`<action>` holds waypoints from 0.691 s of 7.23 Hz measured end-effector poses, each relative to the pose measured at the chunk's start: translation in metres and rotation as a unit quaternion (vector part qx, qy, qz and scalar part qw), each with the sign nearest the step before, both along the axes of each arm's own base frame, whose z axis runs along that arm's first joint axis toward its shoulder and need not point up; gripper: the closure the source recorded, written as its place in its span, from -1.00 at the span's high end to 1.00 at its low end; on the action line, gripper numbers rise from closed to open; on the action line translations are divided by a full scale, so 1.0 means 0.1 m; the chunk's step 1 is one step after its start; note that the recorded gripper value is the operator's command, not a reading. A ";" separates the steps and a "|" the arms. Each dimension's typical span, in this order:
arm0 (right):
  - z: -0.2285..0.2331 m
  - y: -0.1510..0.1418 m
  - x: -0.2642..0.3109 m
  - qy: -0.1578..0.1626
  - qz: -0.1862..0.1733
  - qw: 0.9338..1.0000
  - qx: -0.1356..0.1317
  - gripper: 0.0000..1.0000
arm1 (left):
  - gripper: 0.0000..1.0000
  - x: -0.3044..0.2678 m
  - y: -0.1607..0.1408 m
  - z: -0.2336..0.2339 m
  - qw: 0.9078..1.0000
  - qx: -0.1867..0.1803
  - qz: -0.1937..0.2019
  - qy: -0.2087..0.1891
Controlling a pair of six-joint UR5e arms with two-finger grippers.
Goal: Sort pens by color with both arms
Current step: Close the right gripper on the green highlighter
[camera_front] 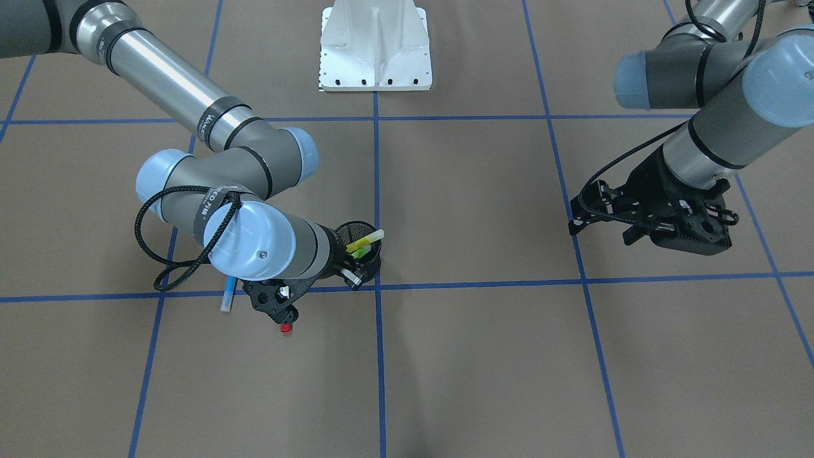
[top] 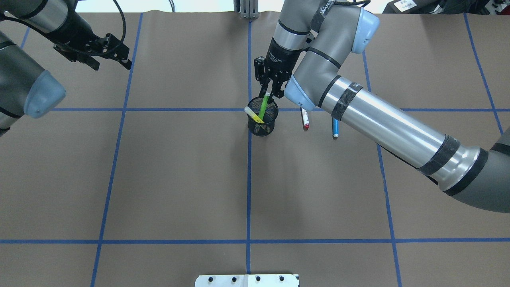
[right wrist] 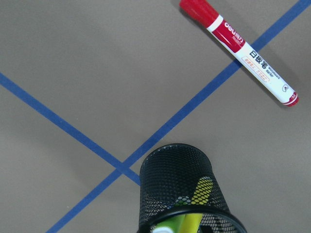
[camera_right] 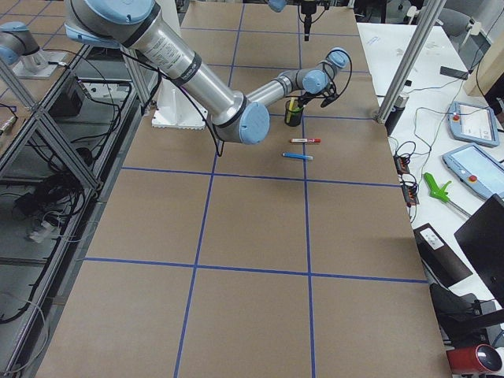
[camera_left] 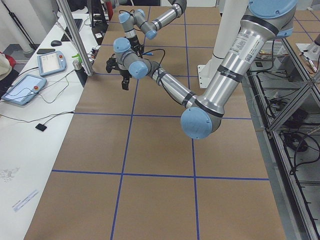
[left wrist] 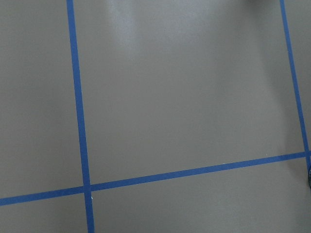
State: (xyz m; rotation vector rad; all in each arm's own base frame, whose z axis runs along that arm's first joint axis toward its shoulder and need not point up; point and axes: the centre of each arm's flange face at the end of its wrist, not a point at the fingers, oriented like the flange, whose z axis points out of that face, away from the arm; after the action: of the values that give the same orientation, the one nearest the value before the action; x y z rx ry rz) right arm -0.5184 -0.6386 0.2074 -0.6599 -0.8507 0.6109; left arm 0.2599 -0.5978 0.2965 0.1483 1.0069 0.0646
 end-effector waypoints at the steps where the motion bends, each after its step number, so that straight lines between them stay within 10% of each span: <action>1: 0.01 0.00 0.00 0.001 0.000 1.000 0.000 -0.31 | 0.99 0.00 0.00 0.00 1.000 0.001 0.000 0.000; 3: 0.08 0.00 0.00 0.002 -0.001 1.000 -0.001 -0.34 | 0.99 -0.01 0.00 -0.01 1.000 0.002 -0.001 0.001; 5: 0.06 0.00 0.01 0.001 -0.001 1.000 0.001 -0.80 | 0.99 -0.04 0.00 -0.02 1.000 0.002 -0.002 0.001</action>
State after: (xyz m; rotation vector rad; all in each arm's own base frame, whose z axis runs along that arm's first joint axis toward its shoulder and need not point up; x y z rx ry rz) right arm -0.5170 -0.6381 0.2134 -0.6588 -0.8483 0.6086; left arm 0.2564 -0.5974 0.2946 0.1542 1.0084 0.0629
